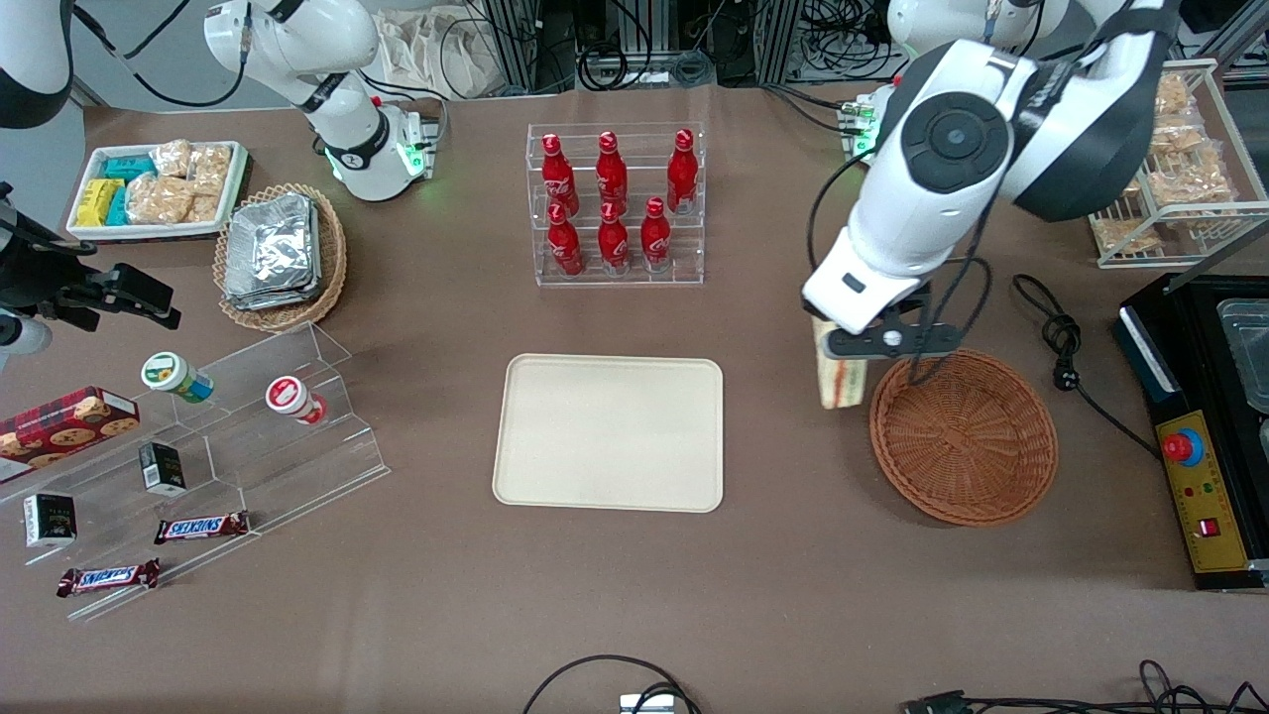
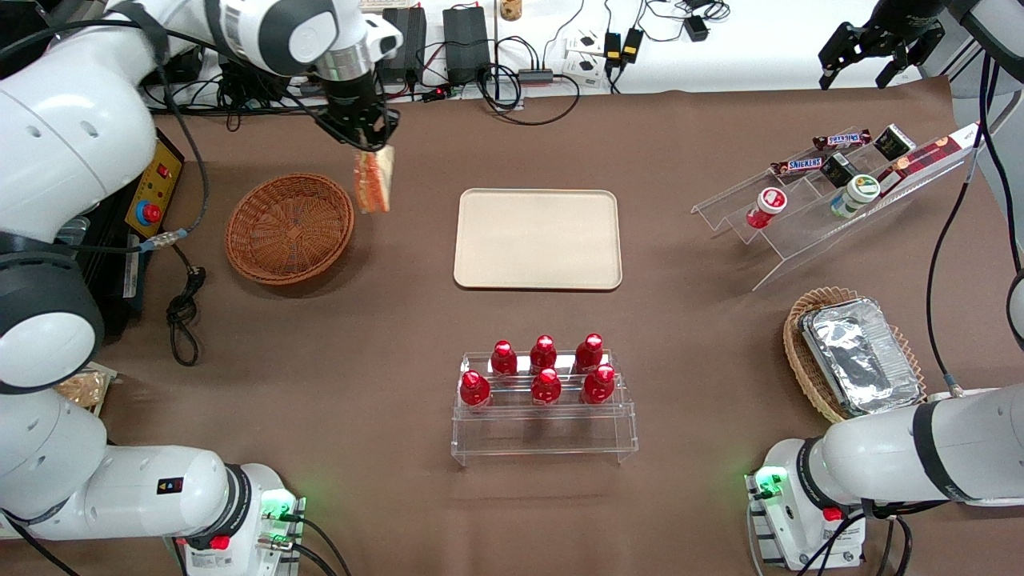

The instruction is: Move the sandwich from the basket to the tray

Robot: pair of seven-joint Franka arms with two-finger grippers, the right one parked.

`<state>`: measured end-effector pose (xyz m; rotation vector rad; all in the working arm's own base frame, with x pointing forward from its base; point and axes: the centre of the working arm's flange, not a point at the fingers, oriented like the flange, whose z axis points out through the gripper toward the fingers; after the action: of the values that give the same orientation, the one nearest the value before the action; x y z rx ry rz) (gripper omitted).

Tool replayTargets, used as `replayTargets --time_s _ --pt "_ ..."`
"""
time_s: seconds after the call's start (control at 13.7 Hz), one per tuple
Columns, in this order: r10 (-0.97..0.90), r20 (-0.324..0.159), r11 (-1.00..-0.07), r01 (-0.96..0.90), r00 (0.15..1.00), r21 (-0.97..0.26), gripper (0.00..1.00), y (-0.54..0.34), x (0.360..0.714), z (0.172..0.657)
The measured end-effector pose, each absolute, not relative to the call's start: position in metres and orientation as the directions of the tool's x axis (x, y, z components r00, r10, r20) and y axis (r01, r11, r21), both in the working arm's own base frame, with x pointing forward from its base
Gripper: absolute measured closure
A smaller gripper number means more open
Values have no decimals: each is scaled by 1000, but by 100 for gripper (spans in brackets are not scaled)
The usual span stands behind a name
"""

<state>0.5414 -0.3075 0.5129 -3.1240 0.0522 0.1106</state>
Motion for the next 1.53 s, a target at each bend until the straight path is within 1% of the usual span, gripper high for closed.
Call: replayTargets --time_s 0.15,0.29,0.36,0.51,0.73,0.8,0.95,1.09,1.39,1.46,1.53 --pt "-50 -52 -998 -48 997 43 88 -342 547 484" --pt "-62 -31 -994 -59 998 97 88 -366 560 443" --pt "-68 -26 -992 -65 997 104 88 -372 567 419" --pt "-78 -22 -993 -76 997 93 88 -388 571 374" --pt "-59 23 -997 -60 998 43 88 -419 564 320" --pt "-54 27 -998 -55 998 32 88 -424 562 308" --pt "-54 18 -998 -55 998 25 88 -426 563 291" --pt "-60 14 -998 -60 998 30 88 -429 561 283" --pt "-83 25 -996 -84 996 33 88 -440 555 276" --pt "-82 32 -996 -83 996 27 85 -441 555 272" --pt "-80 33 -996 -80 996 25 85 -441 555 269"
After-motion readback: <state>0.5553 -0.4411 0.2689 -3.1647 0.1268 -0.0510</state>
